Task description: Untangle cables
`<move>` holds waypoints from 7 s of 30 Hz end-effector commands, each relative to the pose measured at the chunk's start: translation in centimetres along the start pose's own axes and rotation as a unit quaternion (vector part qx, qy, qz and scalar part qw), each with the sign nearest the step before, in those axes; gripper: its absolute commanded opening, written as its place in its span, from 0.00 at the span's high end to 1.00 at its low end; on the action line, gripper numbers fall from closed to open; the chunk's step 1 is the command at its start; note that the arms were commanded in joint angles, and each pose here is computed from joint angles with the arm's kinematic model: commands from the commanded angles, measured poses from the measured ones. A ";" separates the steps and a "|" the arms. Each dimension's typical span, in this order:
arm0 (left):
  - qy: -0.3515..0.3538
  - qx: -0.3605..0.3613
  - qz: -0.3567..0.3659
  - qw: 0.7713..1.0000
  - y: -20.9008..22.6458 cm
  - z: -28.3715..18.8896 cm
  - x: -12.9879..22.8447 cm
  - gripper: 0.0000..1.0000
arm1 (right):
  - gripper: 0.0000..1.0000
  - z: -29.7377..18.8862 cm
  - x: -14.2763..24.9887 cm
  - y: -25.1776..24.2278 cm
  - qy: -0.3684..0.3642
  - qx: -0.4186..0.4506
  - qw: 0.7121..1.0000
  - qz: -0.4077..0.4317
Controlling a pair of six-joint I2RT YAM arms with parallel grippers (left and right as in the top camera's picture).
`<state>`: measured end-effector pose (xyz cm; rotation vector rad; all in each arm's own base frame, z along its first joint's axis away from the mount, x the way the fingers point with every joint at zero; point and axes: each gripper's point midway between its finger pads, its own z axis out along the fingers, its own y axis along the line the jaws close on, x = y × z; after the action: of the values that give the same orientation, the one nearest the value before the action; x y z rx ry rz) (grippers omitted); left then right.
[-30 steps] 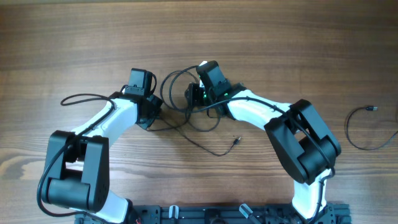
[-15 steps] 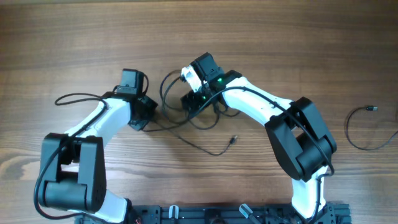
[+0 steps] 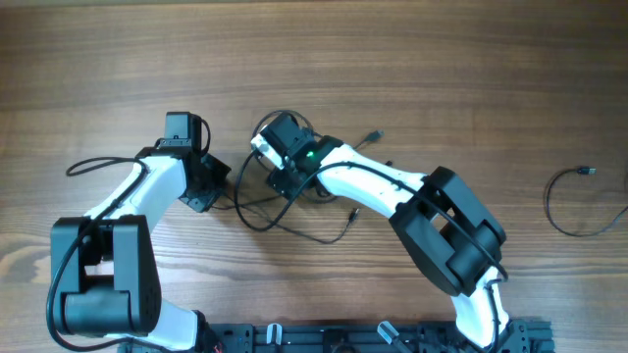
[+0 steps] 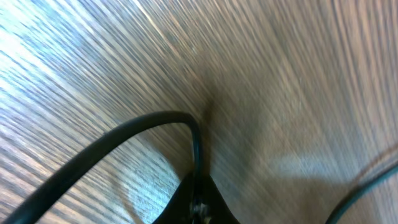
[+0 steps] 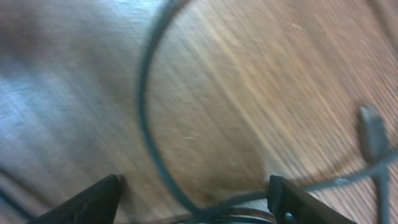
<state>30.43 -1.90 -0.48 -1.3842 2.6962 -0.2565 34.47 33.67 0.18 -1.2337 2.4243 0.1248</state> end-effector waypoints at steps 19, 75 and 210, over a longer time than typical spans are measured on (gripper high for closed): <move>0.052 0.045 0.335 0.940 -4.9 1.7 11.6 0.91 | 0.96 6.3 10.9 -5.4 0.149 -0.040 0.984 0.090; -0.016 0.402 0.472 0.785 -18.1 -11.5 14.7 0.96 | 0.00 -20.9 11.8 -39.1 -0.134 0.008 0.810 0.570; -0.182 0.146 -0.042 0.972 -5.2 -8.3 -6.4 0.00 | 0.00 -49.3 16.3 -17.7 -0.346 0.284 0.762 0.468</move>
<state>36.79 0.81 8.33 -1.3024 2.2306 -0.3569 28.02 -2.76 40.75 0.3999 1.9706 0.0921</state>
